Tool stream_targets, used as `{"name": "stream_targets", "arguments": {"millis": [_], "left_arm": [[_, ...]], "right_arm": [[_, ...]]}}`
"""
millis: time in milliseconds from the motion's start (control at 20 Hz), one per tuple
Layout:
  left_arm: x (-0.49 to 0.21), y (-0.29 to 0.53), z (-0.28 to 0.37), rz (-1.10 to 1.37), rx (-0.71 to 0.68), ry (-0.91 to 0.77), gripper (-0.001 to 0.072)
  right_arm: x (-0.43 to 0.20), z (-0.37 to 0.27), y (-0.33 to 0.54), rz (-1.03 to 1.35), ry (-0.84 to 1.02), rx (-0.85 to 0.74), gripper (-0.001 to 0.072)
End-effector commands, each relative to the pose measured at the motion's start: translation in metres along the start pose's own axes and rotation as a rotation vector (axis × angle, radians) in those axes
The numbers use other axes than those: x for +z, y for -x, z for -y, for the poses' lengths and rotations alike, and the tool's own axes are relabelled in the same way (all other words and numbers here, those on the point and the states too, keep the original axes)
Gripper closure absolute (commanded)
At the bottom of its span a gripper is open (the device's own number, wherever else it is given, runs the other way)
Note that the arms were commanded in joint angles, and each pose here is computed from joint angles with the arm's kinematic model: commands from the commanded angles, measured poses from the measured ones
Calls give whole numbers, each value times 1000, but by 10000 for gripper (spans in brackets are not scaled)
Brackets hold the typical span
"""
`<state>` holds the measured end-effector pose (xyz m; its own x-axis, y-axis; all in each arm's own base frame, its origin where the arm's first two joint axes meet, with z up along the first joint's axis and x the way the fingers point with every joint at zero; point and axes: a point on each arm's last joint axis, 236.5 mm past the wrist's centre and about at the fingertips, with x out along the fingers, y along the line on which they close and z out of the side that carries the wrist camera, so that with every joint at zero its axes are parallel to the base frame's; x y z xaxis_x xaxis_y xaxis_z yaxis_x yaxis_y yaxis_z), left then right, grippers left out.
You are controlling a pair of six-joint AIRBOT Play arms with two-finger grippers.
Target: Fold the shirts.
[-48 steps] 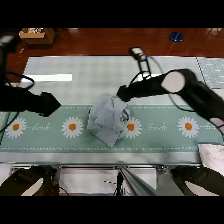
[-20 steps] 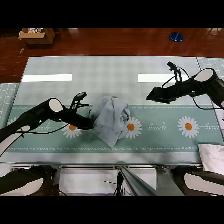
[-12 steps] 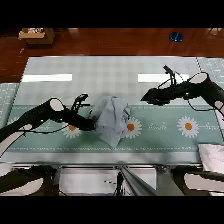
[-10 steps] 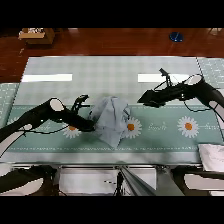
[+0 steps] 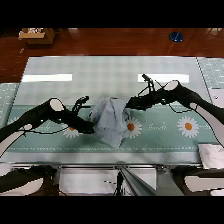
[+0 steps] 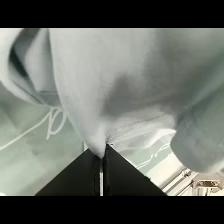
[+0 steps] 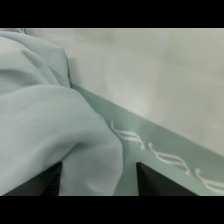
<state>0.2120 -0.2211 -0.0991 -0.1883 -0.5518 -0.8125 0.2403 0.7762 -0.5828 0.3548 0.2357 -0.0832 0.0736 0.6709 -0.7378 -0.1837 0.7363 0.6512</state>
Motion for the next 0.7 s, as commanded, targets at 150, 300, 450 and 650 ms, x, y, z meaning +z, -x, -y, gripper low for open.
{"name": "stream_targets", "arguments": {"millis": [150, 300, 450, 650], "left_arm": [[-2, 0, 2, -8, -7, 3, 686], [-1, 0, 3, -6, -13, 6, 686], [0, 1, 4, -2, -14, 3, 686], [16, 30, 23, 62, -31, -58, 687]], "right_arm": [[-2, -15, -29, 14, 65, -30, 191], [-20, -18, -44, -52, 20, -1, 490], [-15, -21, -34, -40, 23, 12, 688], [15, -21, 32, 84, 84, -10, 688]]}}
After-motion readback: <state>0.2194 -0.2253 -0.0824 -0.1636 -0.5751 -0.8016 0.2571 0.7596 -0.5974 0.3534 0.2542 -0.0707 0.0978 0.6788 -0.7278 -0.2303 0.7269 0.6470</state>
